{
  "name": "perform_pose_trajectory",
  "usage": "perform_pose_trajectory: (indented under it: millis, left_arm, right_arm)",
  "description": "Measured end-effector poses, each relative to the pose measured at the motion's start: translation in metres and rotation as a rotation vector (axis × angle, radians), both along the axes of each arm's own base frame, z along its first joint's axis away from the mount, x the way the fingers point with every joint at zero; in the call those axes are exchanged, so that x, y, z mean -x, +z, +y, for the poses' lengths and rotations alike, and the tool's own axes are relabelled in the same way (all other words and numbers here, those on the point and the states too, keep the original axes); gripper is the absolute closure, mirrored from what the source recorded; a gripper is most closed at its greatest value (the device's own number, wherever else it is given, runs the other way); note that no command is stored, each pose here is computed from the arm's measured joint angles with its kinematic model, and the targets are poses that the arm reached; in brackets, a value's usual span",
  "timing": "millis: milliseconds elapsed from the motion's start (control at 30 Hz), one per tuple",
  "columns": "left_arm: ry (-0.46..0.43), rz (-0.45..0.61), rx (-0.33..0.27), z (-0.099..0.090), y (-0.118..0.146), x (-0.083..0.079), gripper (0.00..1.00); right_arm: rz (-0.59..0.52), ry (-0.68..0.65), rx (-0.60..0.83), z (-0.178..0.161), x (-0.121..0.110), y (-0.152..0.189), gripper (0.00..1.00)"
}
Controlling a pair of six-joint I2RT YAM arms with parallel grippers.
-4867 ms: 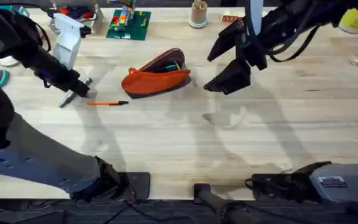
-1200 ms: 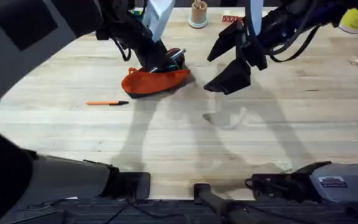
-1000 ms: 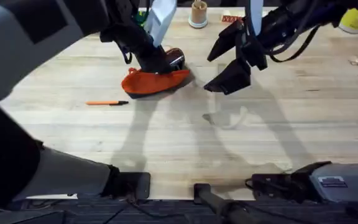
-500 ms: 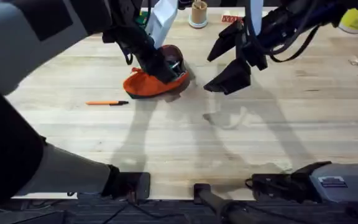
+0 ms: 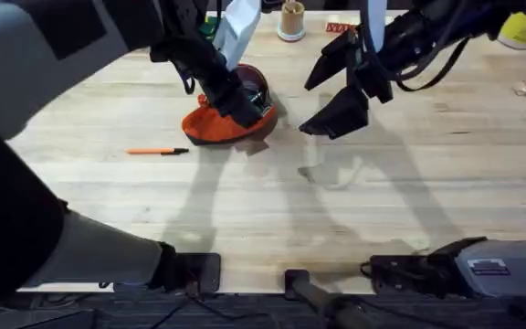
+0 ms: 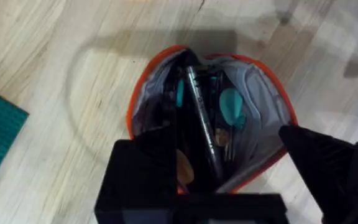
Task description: Unzip the bag, pick up the pens from the table one at a time and place them inside, then zip the bag closed.
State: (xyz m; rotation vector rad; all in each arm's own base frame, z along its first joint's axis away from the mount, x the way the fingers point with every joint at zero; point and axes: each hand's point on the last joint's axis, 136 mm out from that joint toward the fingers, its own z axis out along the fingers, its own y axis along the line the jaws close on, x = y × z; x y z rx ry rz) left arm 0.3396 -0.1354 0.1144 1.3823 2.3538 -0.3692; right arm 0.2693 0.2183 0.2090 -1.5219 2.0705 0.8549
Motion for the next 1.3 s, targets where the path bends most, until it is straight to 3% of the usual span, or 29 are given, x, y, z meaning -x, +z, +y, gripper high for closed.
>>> perform_pose_trajectory:
  millis: [133, 333, 767, 1033, 1300]
  left_arm:
    - [0.009, -0.02, -0.014, 0.002, 0.009, -0.006, 0.007]
    - [0.034, -0.117, -0.057, 0.012, 0.046, -0.01, 0.008]
    - [0.1, -0.122, -0.181, 0.048, 0.089, 0.046, 0.007]
    - [0.129, -0.033, -0.331, 0.079, 0.085, 0.081, 0.007]
    - [0.243, 0.051, -0.433, 0.124, 0.081, 0.095, 0.008]
  right_arm:
    - [0.0, 0.0, 0.0, 0.0, 0.0, 0.0, 0.005]
    - [0.0, 0.0, 0.0, 0.0, 0.0, 0.0, 0.006]
    - [0.0, 0.0, 0.0, 0.0, 0.0, 0.0, 0.005]
    - [0.0, 0.0, 0.0, 0.0, 0.0, 0.0, 0.006]
    - [0.0, 0.0, 0.0, 0.0, 0.0, 0.0, 0.005]
